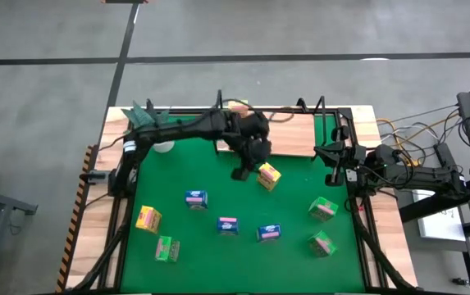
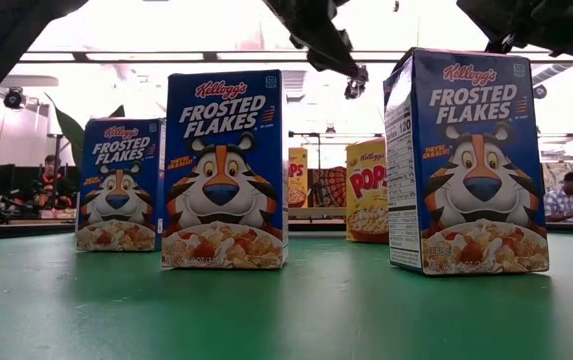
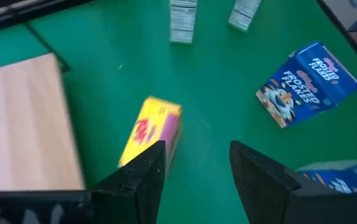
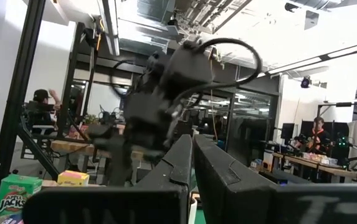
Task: Stack cereal on shelf
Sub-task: Put the top yellow cereal box on the shelf
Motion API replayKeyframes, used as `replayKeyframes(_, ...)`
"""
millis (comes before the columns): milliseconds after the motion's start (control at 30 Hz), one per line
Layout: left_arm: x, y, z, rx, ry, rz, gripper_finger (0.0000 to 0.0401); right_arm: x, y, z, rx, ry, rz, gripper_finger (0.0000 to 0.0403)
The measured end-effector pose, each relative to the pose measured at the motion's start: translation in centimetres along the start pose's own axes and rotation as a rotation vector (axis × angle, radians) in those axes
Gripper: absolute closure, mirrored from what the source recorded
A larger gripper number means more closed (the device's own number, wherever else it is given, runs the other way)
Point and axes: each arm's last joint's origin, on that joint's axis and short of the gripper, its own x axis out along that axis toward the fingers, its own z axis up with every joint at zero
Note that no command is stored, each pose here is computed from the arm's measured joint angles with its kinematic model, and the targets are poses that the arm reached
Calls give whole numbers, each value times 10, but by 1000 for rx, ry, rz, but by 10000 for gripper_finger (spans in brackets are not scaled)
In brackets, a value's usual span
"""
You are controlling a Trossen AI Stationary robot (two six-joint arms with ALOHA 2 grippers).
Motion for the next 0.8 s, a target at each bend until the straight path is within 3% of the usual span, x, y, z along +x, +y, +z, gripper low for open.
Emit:
replayKeyframes(300,46,-5,-17,27,-15,1,240,0,0,0,0,-1,0,394)
replayKeyframes(800,51,0,-18,64,-37,70,239,0,0,0,0,-1,-1,394)
